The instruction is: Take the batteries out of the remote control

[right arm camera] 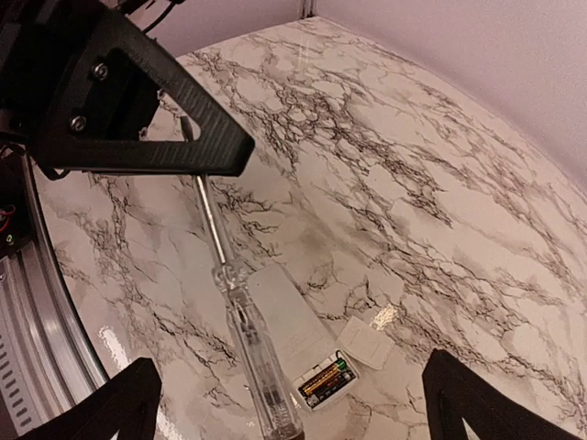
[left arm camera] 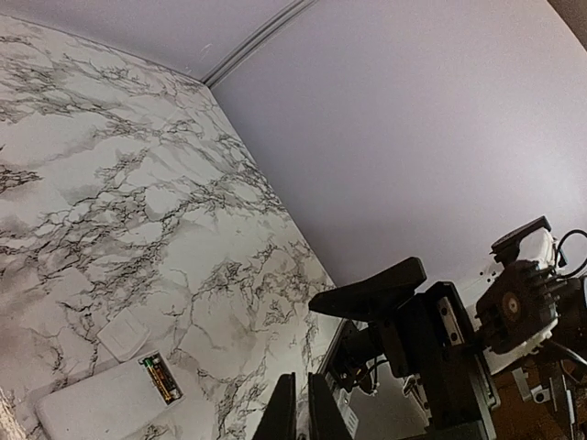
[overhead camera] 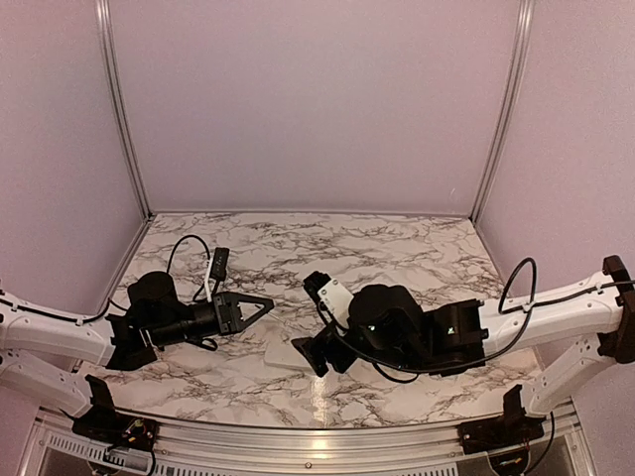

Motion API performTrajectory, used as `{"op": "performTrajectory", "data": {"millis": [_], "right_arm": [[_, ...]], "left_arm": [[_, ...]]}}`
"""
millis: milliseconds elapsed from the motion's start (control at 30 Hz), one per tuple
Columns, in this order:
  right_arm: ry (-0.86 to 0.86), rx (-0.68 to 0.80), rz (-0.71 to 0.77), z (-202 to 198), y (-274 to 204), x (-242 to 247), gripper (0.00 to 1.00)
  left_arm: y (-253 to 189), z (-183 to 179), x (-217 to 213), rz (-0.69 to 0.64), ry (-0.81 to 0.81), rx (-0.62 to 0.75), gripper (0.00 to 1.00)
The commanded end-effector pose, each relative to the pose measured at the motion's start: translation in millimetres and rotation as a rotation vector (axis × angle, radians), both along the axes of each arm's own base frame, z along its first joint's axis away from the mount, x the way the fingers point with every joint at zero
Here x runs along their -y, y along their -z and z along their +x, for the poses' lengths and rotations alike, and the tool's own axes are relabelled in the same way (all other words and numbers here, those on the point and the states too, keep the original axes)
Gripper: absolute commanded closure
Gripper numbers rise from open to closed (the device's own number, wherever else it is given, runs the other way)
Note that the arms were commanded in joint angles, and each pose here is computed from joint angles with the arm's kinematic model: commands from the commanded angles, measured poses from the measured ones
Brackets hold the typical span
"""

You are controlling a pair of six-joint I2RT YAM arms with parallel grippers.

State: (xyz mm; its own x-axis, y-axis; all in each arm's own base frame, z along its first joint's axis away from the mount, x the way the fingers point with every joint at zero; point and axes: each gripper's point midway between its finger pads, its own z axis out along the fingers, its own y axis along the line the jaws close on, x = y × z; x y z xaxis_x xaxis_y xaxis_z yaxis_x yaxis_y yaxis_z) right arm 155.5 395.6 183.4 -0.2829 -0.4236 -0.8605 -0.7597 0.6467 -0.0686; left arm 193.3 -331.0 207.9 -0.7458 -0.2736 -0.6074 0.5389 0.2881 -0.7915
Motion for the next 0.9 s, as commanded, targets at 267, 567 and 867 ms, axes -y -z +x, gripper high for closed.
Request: {"op": "performTrajectory", "data": {"millis": [267, 567, 867], "right_arm": [[-0.122, -0.396, 0.563, 18.5, -53.1, 0.8, 0.03], [-0.181, -0.516, 0.673, 16.2, -61.5, -6.6, 0.02], [-0.292, -0.642, 0.755, 2.6, -62.4, -28.4, 0.02]], "left_arm": [[-6.9, 11.4, -35.3, 0.030, -0.165, 0.082, 1.00], [-12.8, 17.4, -58.6, 0.026, -0.271, 0.122, 1.00], [-17.2, 14.6, -70.8, 0.007, -0.302, 0.147, 1.00]]}}
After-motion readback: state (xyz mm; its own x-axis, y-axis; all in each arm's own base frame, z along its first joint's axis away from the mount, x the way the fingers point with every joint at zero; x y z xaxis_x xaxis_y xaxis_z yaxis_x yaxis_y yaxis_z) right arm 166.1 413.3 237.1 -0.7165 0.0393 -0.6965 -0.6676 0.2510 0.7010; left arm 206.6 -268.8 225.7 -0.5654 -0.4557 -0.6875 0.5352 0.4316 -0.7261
